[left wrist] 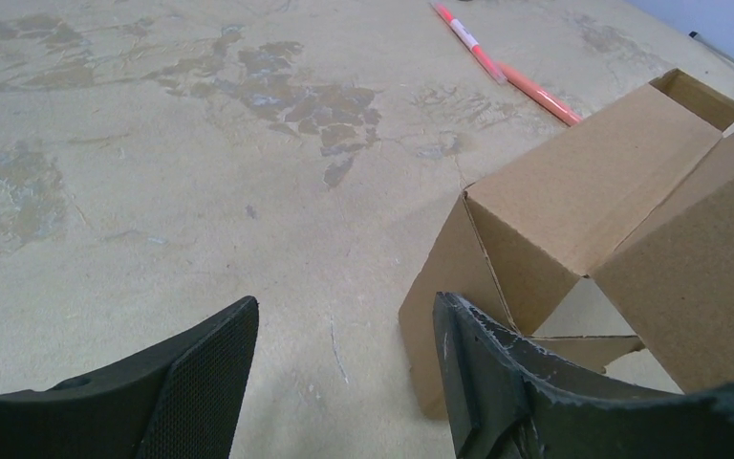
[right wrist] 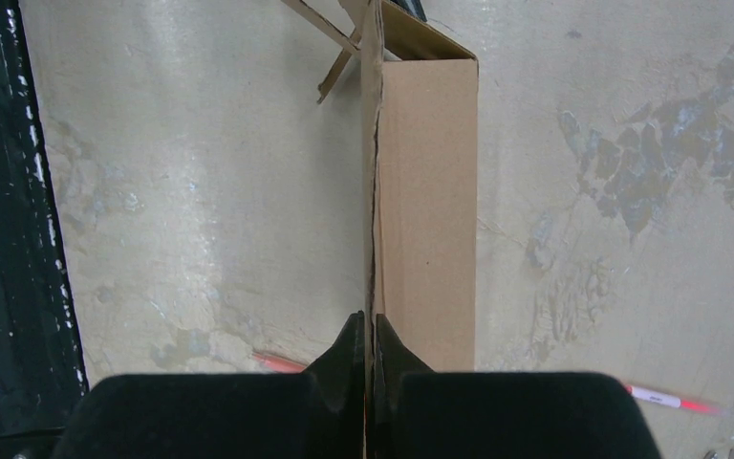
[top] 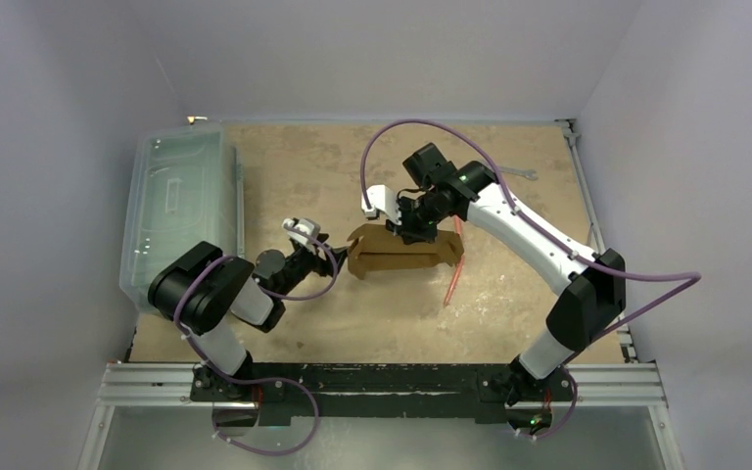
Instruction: Fold the paper box
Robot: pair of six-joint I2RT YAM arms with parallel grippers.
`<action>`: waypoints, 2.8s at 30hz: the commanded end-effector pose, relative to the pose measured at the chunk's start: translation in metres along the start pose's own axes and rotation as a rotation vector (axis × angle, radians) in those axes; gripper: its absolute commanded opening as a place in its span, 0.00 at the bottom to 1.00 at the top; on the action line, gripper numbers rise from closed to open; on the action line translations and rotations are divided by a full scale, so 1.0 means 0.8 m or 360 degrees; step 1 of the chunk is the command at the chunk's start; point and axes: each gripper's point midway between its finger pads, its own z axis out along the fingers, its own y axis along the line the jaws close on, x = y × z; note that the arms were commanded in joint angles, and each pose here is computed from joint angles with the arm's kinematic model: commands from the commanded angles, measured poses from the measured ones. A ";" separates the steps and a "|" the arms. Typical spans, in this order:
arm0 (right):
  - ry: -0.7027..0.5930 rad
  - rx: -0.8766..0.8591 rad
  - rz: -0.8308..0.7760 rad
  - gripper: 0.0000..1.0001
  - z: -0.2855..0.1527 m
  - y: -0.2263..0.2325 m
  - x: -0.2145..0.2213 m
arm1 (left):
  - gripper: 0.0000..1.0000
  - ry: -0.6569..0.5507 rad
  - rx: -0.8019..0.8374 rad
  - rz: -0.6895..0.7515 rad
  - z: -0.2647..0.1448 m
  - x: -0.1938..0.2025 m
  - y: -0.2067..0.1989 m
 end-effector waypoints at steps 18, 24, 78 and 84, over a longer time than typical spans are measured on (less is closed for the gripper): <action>-0.0008 -0.0025 -0.0002 0.00 0.004 -0.003 -0.004 | 0.67 0.0038 0.0078 -0.0001 0.000 0.003 -0.031; -0.0007 -0.0025 0.0000 0.00 0.004 -0.001 -0.003 | 0.69 0.0019 0.0103 -0.0023 -0.005 0.004 -0.037; -0.0067 -0.0098 0.0038 0.00 0.011 0.008 -0.011 | 0.62 -0.0330 -0.0110 0.0090 0.009 -0.034 -0.062; -0.0075 -0.0110 0.0041 0.00 0.013 0.009 -0.012 | 0.62 -0.0381 -0.0067 0.0139 0.004 -0.051 -0.068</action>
